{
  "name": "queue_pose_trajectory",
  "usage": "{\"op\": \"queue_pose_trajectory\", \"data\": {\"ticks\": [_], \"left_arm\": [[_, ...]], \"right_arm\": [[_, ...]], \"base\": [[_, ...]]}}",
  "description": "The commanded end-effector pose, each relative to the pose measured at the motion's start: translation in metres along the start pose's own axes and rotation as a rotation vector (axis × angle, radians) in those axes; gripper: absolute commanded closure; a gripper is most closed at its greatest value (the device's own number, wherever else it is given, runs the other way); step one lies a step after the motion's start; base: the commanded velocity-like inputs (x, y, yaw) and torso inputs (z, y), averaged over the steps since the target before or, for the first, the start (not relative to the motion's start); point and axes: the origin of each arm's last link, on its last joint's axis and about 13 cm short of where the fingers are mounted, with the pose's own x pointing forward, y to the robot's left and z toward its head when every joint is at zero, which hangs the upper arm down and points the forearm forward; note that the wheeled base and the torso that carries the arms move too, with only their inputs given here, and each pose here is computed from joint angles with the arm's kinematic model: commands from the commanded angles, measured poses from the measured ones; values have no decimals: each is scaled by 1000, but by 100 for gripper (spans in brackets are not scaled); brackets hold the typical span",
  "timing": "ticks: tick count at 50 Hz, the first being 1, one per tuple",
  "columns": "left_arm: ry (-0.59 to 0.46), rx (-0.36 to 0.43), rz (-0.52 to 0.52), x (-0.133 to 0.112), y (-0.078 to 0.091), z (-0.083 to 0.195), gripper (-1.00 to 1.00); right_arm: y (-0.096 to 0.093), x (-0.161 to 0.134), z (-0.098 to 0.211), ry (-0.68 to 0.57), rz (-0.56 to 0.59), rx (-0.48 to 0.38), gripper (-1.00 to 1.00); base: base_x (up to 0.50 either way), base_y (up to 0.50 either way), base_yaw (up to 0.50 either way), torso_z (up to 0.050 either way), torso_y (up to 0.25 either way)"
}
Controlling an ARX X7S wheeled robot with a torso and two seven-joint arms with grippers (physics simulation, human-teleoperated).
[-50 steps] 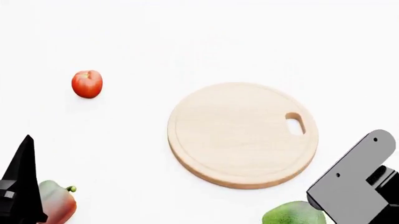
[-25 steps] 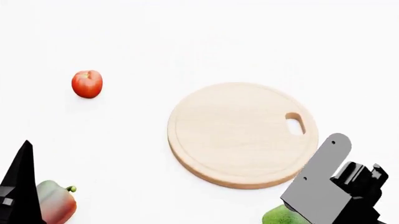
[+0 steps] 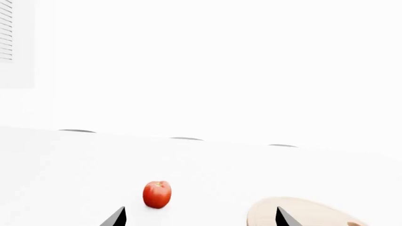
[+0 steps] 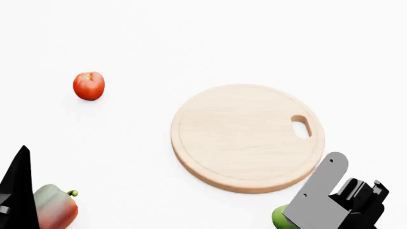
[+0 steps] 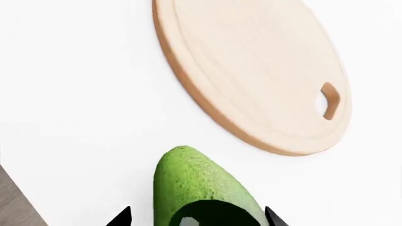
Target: Place the avocado, onion, tomato and bell pepper on the cutting board.
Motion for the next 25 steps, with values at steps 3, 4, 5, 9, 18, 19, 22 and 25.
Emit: {"op": "queue_pose_trajectory", "data": {"ticks": [3,4,5,9,18,19,22,25], "left_arm": [[4,0,0,-1,0,1,-100],[4,-1,0,-1,0,1,-100],[4,-2,1,-1,0,1,-100],[4,-3,2,-2,0,1,-100],[-7,-4,7,2,2,-1,-100],[-9,-6,9,4,2,-1,-100],[-12,-8,3,6,2,-3,-100],[-21,-8,6,8,4,-3,-100]], "right_arm": [[9,5,-8,30,68,35,100],[9,4,-7,26,70,37,100],[8,2,-6,22,69,35,100],[5,-8,4,-24,67,31,100],[-8,-83,64,-431,-51,129,100],[-7,-94,70,-501,-67,158,100],[-5,-115,86,-614,-139,187,100],[-13,-114,101,-614,-227,225,100]], "base": [[0,0,0,0,0],[0,0,0,0,0],[0,0,0,0,0],[0,0,0,0,0],[0,0,0,0,0],[0,0,0,0,0],[0,0,0,0,0],[0,0,0,0,0]]}}
